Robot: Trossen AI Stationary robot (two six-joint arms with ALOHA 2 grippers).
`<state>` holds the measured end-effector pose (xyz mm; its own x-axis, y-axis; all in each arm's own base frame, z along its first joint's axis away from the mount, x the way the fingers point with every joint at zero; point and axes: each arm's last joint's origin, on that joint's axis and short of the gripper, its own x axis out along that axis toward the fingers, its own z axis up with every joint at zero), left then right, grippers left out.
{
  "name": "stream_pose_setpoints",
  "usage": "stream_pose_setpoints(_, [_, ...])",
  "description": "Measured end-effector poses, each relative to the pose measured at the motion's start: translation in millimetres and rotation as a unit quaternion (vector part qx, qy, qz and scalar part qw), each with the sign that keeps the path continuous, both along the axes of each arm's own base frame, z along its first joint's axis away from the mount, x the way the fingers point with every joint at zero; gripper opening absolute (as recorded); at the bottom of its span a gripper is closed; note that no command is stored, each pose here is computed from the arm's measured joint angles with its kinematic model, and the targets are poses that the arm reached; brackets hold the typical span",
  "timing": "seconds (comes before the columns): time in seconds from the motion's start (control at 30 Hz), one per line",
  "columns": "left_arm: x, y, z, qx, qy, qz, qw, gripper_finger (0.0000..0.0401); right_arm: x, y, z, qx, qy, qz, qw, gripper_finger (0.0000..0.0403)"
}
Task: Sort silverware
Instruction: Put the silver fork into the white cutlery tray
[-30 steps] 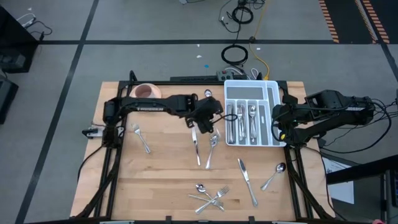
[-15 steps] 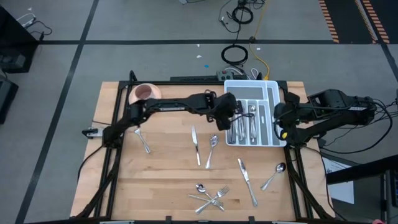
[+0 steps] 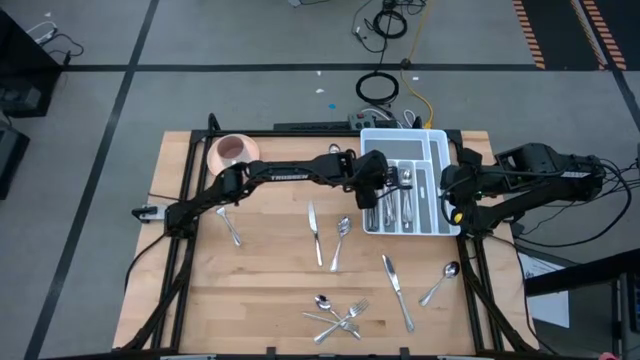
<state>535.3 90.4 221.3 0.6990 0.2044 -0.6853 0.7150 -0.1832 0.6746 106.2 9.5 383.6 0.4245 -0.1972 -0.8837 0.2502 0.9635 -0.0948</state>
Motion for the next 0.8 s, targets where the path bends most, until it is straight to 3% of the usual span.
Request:
stream_pose_setpoints(0.3, [4,-1,-5,0.014,-0.006,-0.044,0.999,0.0012,3,0,1,-0.001,-0.014,0.006,1.0,0.01])
stream_pose_setpoints(0.8, [21,-13,-63,0.006,0.014,-0.074,0.997,0.0012,3,0,2,0.001,-0.019,0.004,1.0,0.01])
